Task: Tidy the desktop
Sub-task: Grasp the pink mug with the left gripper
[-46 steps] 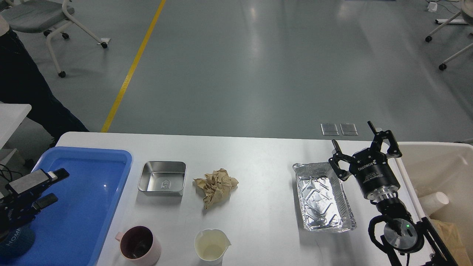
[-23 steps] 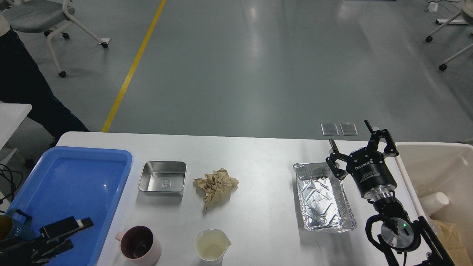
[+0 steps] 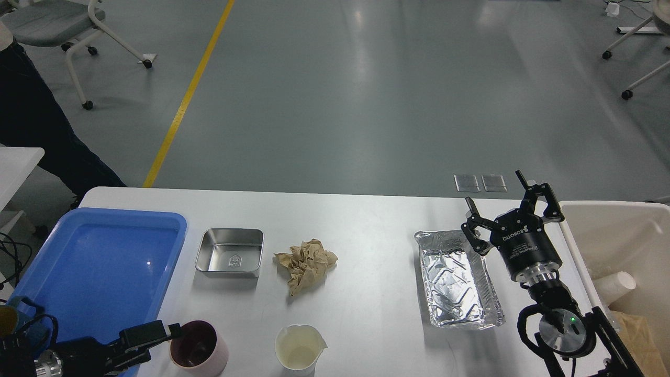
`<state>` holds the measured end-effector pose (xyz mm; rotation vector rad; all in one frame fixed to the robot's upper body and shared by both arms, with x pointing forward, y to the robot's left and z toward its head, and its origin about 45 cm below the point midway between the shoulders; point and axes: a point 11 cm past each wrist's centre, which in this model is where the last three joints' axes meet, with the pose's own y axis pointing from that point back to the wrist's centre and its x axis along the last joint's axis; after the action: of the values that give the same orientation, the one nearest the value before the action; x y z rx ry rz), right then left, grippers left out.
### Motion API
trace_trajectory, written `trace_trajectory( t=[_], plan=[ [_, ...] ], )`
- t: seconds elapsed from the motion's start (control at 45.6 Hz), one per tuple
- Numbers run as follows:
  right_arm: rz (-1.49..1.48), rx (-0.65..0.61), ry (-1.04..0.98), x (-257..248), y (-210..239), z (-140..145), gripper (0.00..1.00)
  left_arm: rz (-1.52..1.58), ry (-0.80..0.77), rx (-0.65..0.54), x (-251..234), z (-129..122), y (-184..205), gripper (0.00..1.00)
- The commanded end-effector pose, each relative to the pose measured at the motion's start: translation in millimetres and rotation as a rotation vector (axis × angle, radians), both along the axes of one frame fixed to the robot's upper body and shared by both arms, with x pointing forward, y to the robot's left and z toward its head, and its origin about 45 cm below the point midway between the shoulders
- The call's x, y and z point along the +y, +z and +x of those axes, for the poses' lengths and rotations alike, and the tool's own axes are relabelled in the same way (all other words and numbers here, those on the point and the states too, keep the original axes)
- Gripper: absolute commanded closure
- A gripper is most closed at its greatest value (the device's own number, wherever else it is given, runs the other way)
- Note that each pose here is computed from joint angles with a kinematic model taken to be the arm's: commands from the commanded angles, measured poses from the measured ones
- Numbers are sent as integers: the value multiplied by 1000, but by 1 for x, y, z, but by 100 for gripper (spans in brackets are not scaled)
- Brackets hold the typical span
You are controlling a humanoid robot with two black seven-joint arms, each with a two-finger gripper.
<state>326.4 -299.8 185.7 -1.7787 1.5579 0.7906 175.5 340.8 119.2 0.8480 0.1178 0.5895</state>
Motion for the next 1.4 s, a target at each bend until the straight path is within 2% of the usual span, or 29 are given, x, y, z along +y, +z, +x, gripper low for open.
trace_trajectory(
  t=[0.0, 0.175, 0.241, 0.724, 0.987, 1.162, 1.382],
  plan=[
    [-1, -11, 3, 1, 4, 0, 0, 30, 6, 59, -7, -7, -14, 2],
    [-4, -9, 3, 1, 3, -1, 0, 30, 9, 88, -15, -11, -21, 5],
    [-4, -8, 3, 1, 3, -1, 0, 28, 10, 91, -16, -12, -22, 9],
    [-3, -11, 4, 2, 4, 0, 0, 9, 7, 107, -23, -17, -27, 67],
    [-5, -7, 1, 1, 3, 0, 0, 3, 3, 91, -20, -15, -23, 90],
    [-11, -6, 0, 1, 3, 1, 0, 4, 3, 94, -19, -16, -24, 97],
    [-17, -7, 2, 2, 4, 1, 0, -2, 2, 87, -20, -15, -23, 99]
  ],
)
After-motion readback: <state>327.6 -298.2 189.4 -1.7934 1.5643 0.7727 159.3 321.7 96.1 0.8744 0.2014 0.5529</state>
